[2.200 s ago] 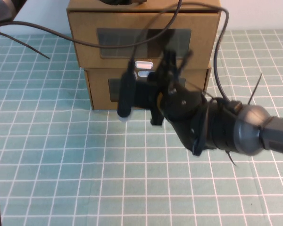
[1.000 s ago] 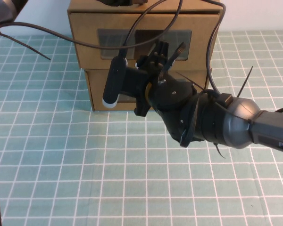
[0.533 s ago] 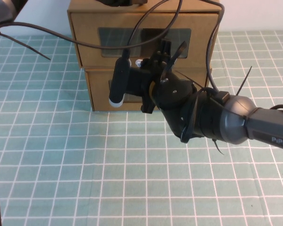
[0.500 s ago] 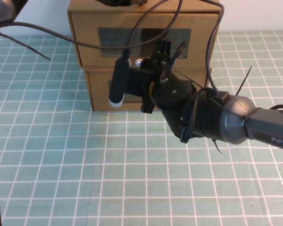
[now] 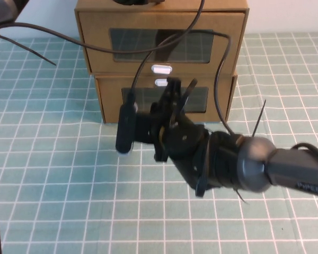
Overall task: Open the shoe box
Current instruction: 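Pull the top drawer of the cardboard box fully open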
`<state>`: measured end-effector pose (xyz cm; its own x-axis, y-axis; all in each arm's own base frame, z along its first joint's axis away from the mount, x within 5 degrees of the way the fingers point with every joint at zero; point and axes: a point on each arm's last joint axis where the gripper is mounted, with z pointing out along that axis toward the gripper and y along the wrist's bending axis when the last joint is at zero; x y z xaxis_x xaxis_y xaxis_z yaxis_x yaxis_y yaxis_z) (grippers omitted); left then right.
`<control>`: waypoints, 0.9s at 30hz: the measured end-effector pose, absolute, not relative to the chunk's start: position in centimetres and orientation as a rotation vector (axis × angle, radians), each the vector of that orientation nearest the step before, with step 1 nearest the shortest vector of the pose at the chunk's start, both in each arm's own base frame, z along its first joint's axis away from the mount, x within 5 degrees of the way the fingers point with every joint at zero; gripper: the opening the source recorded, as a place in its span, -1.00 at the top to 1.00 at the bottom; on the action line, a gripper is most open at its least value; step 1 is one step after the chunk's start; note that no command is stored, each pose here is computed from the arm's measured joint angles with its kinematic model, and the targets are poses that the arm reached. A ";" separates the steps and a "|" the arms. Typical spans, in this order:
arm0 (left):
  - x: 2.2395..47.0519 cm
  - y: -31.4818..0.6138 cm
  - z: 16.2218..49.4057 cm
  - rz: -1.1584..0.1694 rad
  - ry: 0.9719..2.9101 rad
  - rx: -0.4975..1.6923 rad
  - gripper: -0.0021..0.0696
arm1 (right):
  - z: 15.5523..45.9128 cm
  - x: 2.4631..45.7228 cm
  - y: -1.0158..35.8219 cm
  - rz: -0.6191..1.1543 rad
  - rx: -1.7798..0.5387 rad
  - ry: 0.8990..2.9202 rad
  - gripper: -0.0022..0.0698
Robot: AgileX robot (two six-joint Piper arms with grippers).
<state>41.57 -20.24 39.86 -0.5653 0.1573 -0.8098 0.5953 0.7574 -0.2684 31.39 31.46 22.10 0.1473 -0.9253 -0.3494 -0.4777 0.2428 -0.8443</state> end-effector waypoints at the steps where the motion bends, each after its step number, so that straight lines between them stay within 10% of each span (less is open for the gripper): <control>1: 41.6 -20.2 39.9 -0.672 2.124 0.562 0.95 | 22.1 30.9 31.6 -0.539 -1.394 1.483 0.96; 11: 41.6 -20.2 39.8 -0.649 2.116 0.597 0.95 | 24.8 29.7 30.8 -0.567 -1.192 1.541 0.90; 18: 41.4 -20.2 40.0 -0.656 2.116 0.616 0.95 | 26.8 31.3 31.0 -0.599 -1.303 1.417 0.25; 27: 41.3 -20.3 39.9 -0.662 2.130 0.626 0.95 | 25.8 31.8 31.5 -0.704 -1.417 1.343 0.31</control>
<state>41.27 -20.27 39.89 -0.5563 0.2069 -0.8048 0.6267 0.7404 -0.2429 31.83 31.48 25.84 0.2081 -0.9523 -0.2232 -0.3587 0.1380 -0.9232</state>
